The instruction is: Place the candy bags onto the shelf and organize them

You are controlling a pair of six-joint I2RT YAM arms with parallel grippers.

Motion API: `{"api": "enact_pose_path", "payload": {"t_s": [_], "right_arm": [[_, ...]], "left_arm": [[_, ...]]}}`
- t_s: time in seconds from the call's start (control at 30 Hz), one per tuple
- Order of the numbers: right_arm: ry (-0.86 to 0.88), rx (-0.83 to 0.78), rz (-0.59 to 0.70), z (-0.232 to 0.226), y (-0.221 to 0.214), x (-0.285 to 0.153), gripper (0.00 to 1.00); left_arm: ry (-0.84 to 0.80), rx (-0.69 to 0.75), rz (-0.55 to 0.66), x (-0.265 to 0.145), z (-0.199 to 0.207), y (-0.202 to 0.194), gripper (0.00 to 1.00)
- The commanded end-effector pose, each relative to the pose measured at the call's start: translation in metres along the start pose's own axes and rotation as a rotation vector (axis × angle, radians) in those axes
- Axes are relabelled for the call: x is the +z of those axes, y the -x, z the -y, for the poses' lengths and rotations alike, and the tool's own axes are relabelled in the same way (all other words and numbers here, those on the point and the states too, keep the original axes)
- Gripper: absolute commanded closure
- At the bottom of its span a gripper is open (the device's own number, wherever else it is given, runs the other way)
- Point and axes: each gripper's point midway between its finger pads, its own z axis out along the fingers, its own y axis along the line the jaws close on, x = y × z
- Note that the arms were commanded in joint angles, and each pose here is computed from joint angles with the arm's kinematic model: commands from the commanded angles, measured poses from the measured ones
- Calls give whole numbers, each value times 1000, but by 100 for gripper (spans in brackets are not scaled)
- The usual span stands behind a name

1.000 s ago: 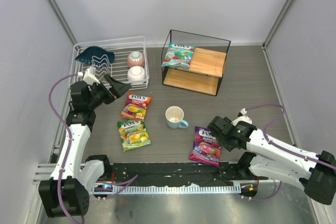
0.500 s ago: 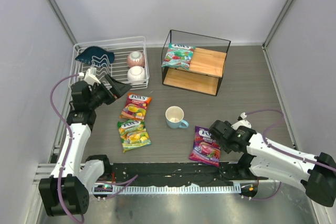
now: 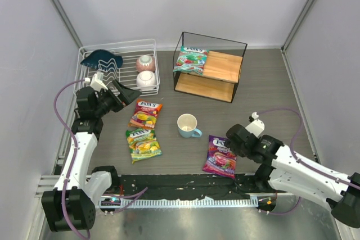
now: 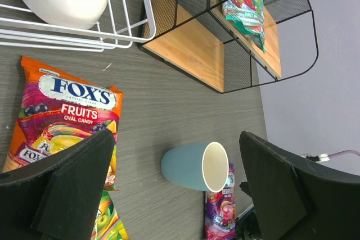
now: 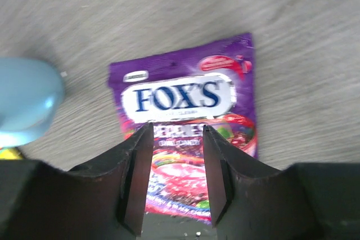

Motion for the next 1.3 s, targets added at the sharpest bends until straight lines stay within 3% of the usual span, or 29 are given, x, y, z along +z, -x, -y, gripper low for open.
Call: {"api": "enact_pose_path", "payload": {"t_s": [0.0,0.17,0.33,0.77,1.27], "right_arm": [[112,-174,0,-33,14,-24,53],[48,-392,-230,-32,-26,-27,52],[29,-442,-286,-31,-54,-24,51],[-27,-405,-337,6,-80,-31,46],[-148,-444,-239,25,-73,11,43]], "left_arm": [[-43,29,24,-2,10,8,0],[-52,24,19,-2,12,7,0],[-53,31,18,-3,12,6,0],[-52,27,10,-1,11,5,0],[-39,20,2,1,7,4,0]]}}
